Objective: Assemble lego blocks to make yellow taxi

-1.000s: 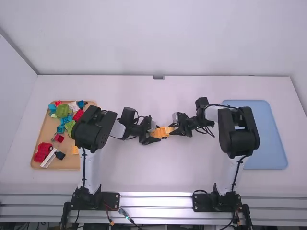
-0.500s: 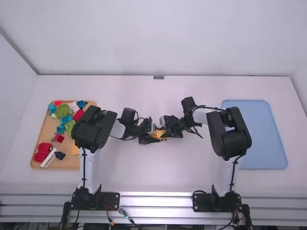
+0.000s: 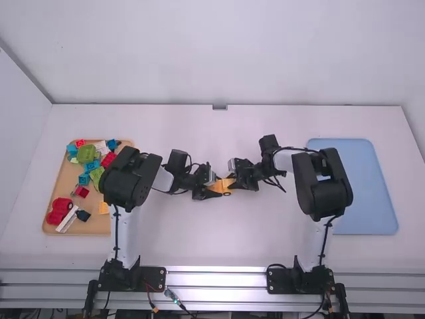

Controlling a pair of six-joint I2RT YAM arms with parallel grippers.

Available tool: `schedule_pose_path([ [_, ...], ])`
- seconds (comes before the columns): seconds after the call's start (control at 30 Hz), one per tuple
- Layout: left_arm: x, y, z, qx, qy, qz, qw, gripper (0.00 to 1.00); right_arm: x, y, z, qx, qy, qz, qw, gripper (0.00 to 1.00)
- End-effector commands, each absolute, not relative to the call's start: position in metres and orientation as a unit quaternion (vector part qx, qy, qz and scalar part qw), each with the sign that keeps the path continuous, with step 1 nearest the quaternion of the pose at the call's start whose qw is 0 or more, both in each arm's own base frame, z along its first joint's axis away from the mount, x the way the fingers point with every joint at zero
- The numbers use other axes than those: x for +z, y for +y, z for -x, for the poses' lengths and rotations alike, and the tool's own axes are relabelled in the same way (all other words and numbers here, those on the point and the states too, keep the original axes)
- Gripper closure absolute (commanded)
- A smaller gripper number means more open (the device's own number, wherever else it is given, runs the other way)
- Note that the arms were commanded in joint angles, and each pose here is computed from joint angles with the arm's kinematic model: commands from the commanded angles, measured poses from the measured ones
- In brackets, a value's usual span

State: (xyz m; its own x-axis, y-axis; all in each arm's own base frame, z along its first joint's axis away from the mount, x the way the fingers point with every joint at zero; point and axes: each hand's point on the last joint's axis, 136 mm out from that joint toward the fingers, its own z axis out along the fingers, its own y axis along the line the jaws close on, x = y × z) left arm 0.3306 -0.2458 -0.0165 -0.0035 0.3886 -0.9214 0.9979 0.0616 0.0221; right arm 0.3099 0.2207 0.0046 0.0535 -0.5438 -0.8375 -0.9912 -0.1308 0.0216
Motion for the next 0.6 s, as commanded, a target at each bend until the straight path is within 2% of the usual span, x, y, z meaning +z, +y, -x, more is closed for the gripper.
schedule_pose_path([
  [0.0, -0.033, -0.241, -0.326, -0.373, 0.639, -0.556, 0.379, 0.64, 0.008, 0.226, -0.301, 0.371, 0.574, 0.660, 0.313, 0.96],
  [0.23, -0.032, -0.241, -0.327, -0.371, 0.637, -0.558, 0.381, 0.64, 0.005, 0.225, -0.317, 0.364, 0.611, 0.624, 0.322, 0.95],
  [0.47, -0.032, -0.241, -0.327, -0.371, 0.638, -0.557, 0.381, 0.63, -0.001, 0.229, -0.311, 0.360, 0.613, 0.628, 0.316, 0.95],
  [0.53, -0.033, -0.241, -0.327, -0.371, 0.638, -0.558, 0.381, 0.63, -0.004, 0.226, -0.312, 0.354, 0.619, 0.627, 0.313, 0.91],
  [0.57, -0.033, -0.241, -0.327, -0.371, 0.638, -0.557, 0.380, 0.63, -0.005, 0.223, -0.315, 0.348, 0.625, 0.626, 0.311, 0.86],
])
